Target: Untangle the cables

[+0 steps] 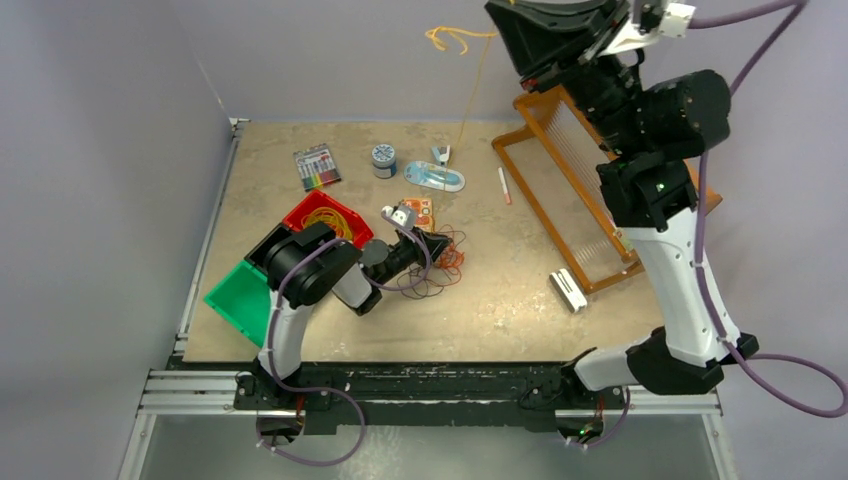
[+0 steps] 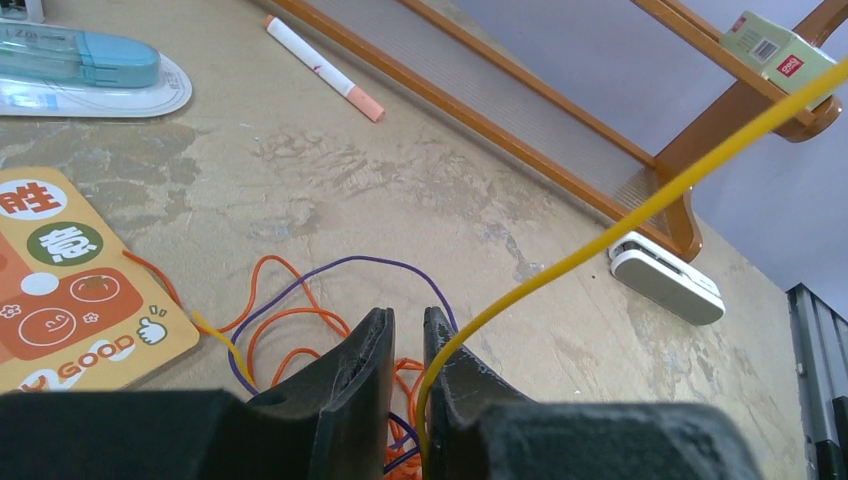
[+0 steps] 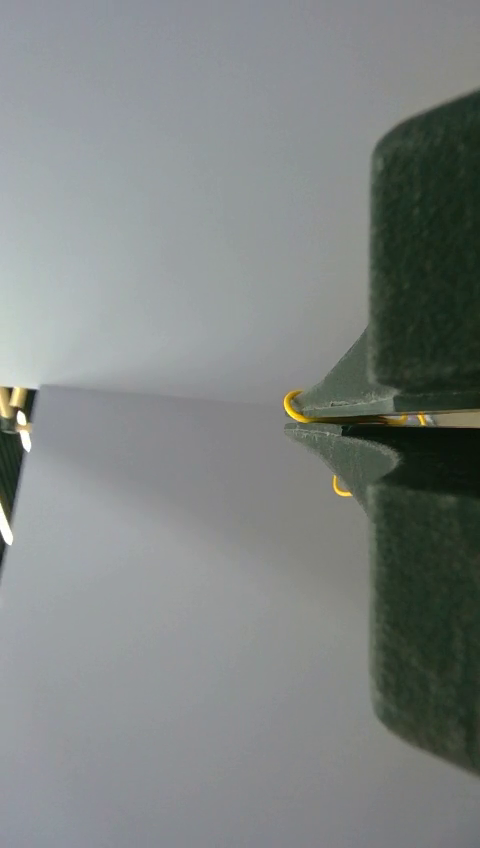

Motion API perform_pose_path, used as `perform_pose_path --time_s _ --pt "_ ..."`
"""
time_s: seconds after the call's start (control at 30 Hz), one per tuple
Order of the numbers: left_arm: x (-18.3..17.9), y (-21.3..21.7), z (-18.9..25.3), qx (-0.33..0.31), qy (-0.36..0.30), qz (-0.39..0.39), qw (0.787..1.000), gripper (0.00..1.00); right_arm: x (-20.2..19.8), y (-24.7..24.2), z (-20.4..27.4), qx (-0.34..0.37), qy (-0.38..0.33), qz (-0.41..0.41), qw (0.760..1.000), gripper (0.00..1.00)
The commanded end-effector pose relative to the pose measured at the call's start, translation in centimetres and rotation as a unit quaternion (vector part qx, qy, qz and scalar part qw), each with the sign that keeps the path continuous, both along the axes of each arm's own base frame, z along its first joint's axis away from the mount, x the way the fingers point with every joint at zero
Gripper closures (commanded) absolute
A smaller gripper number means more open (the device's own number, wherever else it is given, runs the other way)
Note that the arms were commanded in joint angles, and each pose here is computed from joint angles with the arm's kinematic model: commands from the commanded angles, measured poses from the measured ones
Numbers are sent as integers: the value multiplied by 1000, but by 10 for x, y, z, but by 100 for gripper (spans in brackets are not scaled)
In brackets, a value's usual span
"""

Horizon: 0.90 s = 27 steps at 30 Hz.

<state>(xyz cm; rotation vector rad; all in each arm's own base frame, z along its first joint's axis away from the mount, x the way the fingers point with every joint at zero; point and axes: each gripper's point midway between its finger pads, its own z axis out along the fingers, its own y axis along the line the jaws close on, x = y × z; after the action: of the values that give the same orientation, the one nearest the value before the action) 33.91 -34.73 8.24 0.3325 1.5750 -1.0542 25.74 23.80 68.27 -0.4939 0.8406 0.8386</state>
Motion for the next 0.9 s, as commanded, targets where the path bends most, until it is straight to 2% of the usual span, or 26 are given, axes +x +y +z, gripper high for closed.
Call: perform_pose_path --time_s 0.0,0.5,0.87 --pt "-3 1 38 -60 -60 0 996 83 -33 -43 64 65 -81 -59 993 100" --pt "-5 0 26 -52 -49 1 997 82 -82 -93 130 144 -184 -111 966 100" --pt "-5 0 16 -45 -38 3 998 82 -90 -126 155 193 -240 -194 932 100"
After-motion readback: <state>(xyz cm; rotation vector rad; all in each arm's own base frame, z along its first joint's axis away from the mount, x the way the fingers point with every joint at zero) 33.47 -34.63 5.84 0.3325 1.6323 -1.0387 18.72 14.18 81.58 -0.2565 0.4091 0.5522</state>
